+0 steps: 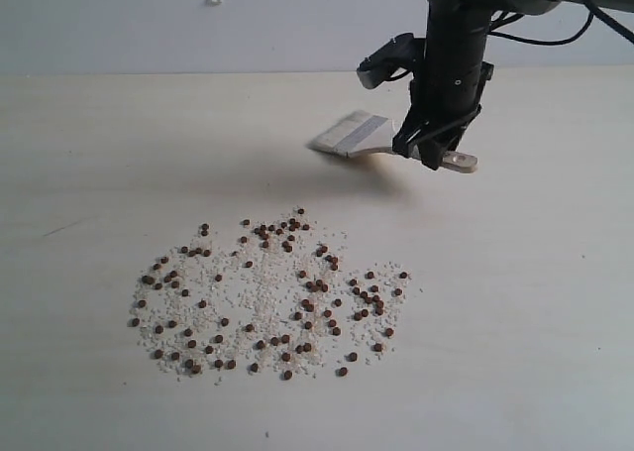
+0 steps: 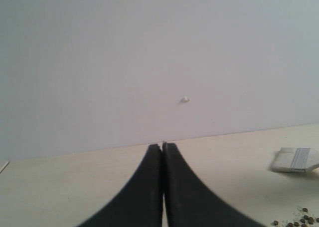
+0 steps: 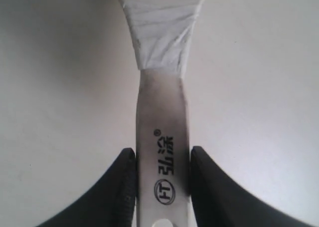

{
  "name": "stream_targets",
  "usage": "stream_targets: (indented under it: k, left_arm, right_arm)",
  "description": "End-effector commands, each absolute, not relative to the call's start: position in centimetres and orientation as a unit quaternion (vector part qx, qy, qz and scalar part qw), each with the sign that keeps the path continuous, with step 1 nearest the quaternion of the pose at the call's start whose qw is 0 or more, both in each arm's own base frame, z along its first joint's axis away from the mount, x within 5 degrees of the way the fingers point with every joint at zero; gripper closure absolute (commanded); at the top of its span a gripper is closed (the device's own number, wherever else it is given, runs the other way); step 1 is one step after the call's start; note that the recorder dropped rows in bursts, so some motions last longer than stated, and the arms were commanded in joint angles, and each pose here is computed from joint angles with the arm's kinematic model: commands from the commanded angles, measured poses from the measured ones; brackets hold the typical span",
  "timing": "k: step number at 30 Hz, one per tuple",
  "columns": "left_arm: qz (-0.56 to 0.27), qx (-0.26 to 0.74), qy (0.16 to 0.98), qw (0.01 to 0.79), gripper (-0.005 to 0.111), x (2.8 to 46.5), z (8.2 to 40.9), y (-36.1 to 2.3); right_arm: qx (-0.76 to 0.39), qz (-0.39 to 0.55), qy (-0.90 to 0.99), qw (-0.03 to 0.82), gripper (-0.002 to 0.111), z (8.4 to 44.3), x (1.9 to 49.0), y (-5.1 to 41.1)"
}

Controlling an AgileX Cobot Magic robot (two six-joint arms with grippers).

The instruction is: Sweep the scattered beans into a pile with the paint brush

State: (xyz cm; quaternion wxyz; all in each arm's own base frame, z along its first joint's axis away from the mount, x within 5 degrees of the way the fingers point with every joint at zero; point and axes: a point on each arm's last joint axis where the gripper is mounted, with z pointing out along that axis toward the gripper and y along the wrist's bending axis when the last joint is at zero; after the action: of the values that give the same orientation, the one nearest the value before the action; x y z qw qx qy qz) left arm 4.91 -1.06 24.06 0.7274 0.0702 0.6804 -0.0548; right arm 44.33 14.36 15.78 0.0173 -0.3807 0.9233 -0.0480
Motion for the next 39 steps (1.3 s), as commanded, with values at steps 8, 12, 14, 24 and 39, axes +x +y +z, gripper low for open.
stream_targets:
  k: [8,12,14,24,39]
  left_arm:
    - [-0.060,0.071,0.680,0.727,0.107,4.9,24.0,-1.1]
    - [-0.060,0.071,0.680,0.727,0.107,4.9,24.0,-1.1]
    - [-0.070,0.063,0.681,0.727,0.107,4.9,24.0,-1.1]
    - [-0.130,-0.085,0.579,0.800,0.107,5.5,26.6,0.3]
    - [-0.192,0.316,0.561,0.741,0.107,22.0,30.1,-8.4]
  right_arm:
    - [-0.351,-0.056,0.930,0.093,0.108,23.2,43.2,13.8]
    - [-0.339,-0.049,0.934,0.098,0.108,23.6,43.0,13.9]
    - [-0.325,-0.051,0.939,0.099,0.108,23.6,43.0,13.9]
    - [-0.323,-0.053,0.939,0.101,0.108,23.8,43.0,13.8]
    - [-0.313,-0.052,0.943,0.102,0.108,23.8,43.0,13.8]
